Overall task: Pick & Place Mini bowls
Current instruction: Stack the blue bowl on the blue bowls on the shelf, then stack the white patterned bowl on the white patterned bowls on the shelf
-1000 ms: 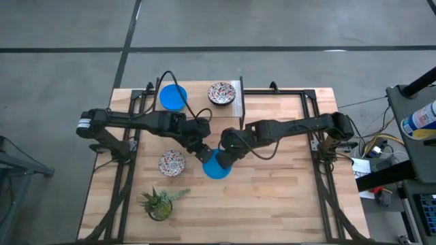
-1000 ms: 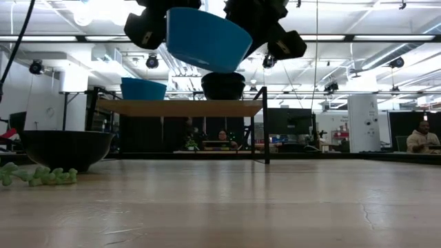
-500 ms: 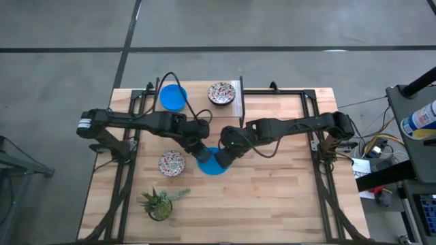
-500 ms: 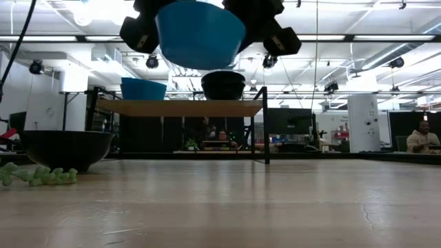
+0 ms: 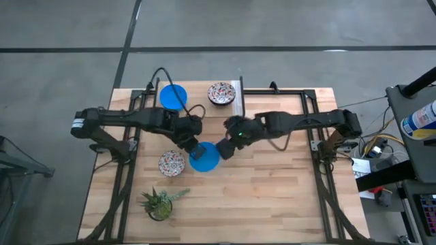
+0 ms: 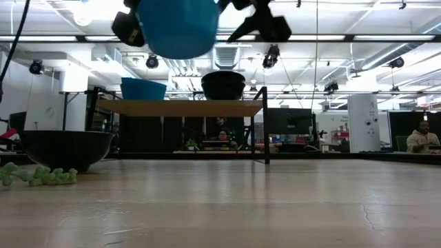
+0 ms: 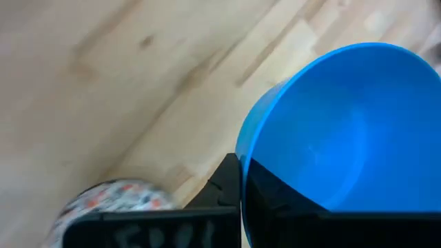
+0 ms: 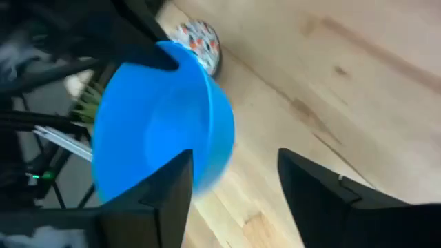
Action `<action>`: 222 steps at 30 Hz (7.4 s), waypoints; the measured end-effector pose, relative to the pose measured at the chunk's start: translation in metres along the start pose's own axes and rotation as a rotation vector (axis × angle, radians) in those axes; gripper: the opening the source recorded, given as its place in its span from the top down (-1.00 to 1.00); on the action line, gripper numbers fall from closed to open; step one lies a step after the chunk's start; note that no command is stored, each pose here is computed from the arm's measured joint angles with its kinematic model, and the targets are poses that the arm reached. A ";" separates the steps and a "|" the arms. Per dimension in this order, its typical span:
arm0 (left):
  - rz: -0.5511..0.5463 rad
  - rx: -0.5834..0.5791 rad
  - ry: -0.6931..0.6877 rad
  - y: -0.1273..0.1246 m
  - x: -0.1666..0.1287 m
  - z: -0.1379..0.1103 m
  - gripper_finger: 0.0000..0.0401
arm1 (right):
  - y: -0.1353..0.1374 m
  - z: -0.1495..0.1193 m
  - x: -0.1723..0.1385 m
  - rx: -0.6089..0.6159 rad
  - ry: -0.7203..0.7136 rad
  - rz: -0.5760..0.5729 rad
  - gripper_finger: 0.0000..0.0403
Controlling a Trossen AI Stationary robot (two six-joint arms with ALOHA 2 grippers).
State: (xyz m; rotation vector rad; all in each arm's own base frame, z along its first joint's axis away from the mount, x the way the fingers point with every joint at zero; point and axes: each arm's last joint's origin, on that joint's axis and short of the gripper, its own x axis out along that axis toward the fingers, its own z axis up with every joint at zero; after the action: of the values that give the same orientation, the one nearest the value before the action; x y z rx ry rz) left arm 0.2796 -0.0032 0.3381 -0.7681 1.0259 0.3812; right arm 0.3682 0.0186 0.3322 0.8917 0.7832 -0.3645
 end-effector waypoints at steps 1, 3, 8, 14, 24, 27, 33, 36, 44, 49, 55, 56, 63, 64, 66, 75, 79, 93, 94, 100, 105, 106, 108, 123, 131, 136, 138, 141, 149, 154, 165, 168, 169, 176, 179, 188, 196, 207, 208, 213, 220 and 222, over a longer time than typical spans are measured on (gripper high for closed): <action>0.023 -0.003 -0.007 0.004 -0.006 -0.002 1.00 | 0.000 0.002 -0.006 -0.005 -0.018 0.009 -0.06; 0.075 -0.016 -0.019 0.014 -0.017 -0.005 1.00 | 0.001 0.004 -0.019 -0.014 -0.060 0.015 -0.10; 0.165 -0.090 -0.122 0.044 -0.051 -0.003 1.00 | 0.000 0.008 -0.048 -0.047 -0.178 0.012 -0.12; 0.210 -0.234 -0.244 0.089 -0.086 0.009 1.00 | 0.000 0.010 -0.059 -0.085 -0.241 -0.002 -0.12; 0.352 -0.368 -0.370 0.152 -0.116 0.037 1.00 | 0.000 0.009 -0.048 -0.106 -0.216 -0.021 -0.12; 0.390 -0.383 -0.348 0.165 -0.113 0.045 1.00 | 0.000 0.008 -0.048 -0.107 -0.210 -0.018 -0.12; 0.407 -0.407 -0.311 0.178 -0.105 0.059 1.00 | 0.000 0.008 -0.048 -0.126 -0.209 -0.019 -0.12; 0.412 -0.403 -0.273 0.181 -0.096 0.065 1.00 | 0.000 0.008 -0.048 -0.133 -0.209 -0.020 -0.12; 0.410 -0.436 -0.198 0.186 -0.082 0.071 0.96 | 0.000 0.008 -0.047 -0.151 -0.206 -0.022 -0.12; 0.413 -0.402 -0.193 0.186 -0.083 0.070 0.85 | 0.000 0.008 -0.047 -0.152 -0.206 -0.022 -0.12; 0.419 -0.357 -0.191 0.186 -0.085 0.069 0.57 | -0.001 0.009 -0.047 -0.156 -0.213 -0.028 -0.12; 0.422 -0.355 -0.196 0.185 -0.086 0.069 0.52 | -0.001 0.009 -0.047 -0.156 -0.213 -0.028 -0.12; 0.448 -0.333 -0.251 0.181 -0.099 0.067 0.31 | -0.001 0.010 -0.047 -0.152 -0.215 -0.029 -0.12; 0.446 -0.332 -0.260 0.180 -0.101 0.067 0.30 | -0.001 0.010 -0.047 -0.151 -0.215 -0.028 -0.12; 0.441 -0.330 -0.274 0.178 -0.106 0.065 0.30 | -0.001 0.010 -0.047 -0.147 -0.216 -0.028 -0.12; 0.237 -0.308 -0.332 0.161 -0.131 0.043 0.30 | 0.004 0.013 -0.046 -0.194 -0.242 0.047 -0.12; 0.082 -0.271 -0.335 0.148 -0.142 0.029 0.30 | 0.005 0.013 -0.044 -0.197 -0.255 0.062 -0.12; -0.022 -0.169 -0.202 0.101 -0.148 -0.030 0.30 | 0.000 0.015 -0.036 -0.185 -0.282 0.044 -0.12; -0.008 -0.174 -0.174 0.100 -0.144 -0.033 0.30 | -0.002 0.015 -0.036 -0.183 -0.282 0.040 -0.12; 0.049 -0.224 -0.023 0.101 -0.112 -0.048 0.30 | -0.003 0.015 -0.035 -0.181 -0.281 0.034 -0.12; 0.134 -0.276 0.083 0.110 -0.079 -0.061 0.30 | -0.003 0.015 -0.035 -0.180 -0.281 0.034 -0.12; 0.157 -0.284 0.100 0.113 -0.071 -0.064 0.30 | -0.003 0.015 -0.035 -0.180 -0.281 0.034 -0.12; 0.187 -0.300 0.133 0.118 -0.056 -0.069 0.30 | -0.003 0.015 -0.035 -0.180 -0.280 0.033 -0.12; 0.128 -0.383 0.279 0.146 0.034 -0.095 0.30 | -0.003 0.015 -0.034 -0.188 -0.279 0.032 -0.12; 0.172 -0.428 0.308 0.160 0.057 -0.110 0.30 | -0.003 0.015 -0.035 -0.189 -0.278 0.034 -0.12; 0.110 -0.454 0.264 0.163 0.070 -0.110 0.30 | -0.003 0.015 -0.035 -0.189 -0.278 0.034 -0.12; 0.091 -0.467 0.261 0.163 0.074 -0.111 0.30 | -0.003 0.015 -0.035 -0.189 -0.278 0.034 -0.12; 0.107 -0.489 0.273 0.167 0.078 -0.115 0.32 | -0.003 0.015 -0.035 -0.188 -0.278 0.034 -0.12; 0.080 -0.503 0.249 0.169 0.084 -0.116 0.76 | -0.003 0.015 -0.035 -0.189 -0.279 0.033 -0.12; 0.016 -0.511 0.183 0.163 0.085 -0.108 0.95 | -0.003 0.015 -0.035 -0.186 -0.280 0.033 -0.12; -0.144 -0.469 -0.066 0.121 0.045 -0.065 0.98 | -0.004 0.014 -0.035 -0.042 -0.268 0.046 -0.12; -0.183 -0.453 -0.145 0.106 0.026 -0.051 0.98 | -0.004 0.014 -0.034 -0.001 -0.262 0.046 -0.12; -0.189 -0.448 -0.164 0.103 0.021 -0.047 0.98 | -0.004 0.014 -0.034 0.004 -0.262 0.047 -0.12; -0.184 -0.388 -0.192 0.080 0.001 -0.023 0.98 | -0.004 0.014 -0.034 0.045 -0.260 0.052 -0.12; -0.113 -0.353 -0.152 0.074 0.000 -0.017 0.98 | -0.007 0.012 -0.034 0.073 -0.242 0.029 -0.12; -0.012 -0.255 -0.121 0.053 -0.004 0.005 0.98 | -0.009 0.005 -0.021 0.114 -0.191 -0.031 -0.12; 0.077 -0.209 -0.107 0.042 -0.007 0.018 0.98 | -0.009 0.001 -0.007 0.105 -0.170 -0.059 -0.12; 0.075 -0.175 -0.125 0.023 -0.010 0.027 0.99 | -0.011 0.002 0.010 0.105 -0.161 -0.081 -0.12; 0.073 -0.170 -0.125 0.021 -0.010 0.028 0.99 | -0.012 0.002 0.011 0.104 -0.159 -0.084 -0.12; 0.112 -0.156 -0.116 0.018 -0.011 0.028 0.99 | -0.012 0.002 0.011 0.105 -0.155 -0.084 -0.05; 0.127 -0.151 -0.103 0.017 -0.010 0.026 0.99 | -0.013 0.004 0.014 0.108 -0.106 -0.055 0.30; 0.121 -0.150 -0.113 0.016 -0.012 0.027 0.99 | -0.013 0.005 0.014 0.102 -0.101 -0.051 0.43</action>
State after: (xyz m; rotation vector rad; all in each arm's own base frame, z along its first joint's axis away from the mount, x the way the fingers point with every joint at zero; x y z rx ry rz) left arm 0.2807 0.0280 0.3505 -0.8111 0.9476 0.6044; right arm 0.3722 0.0075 0.3161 0.9424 0.6995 -0.4940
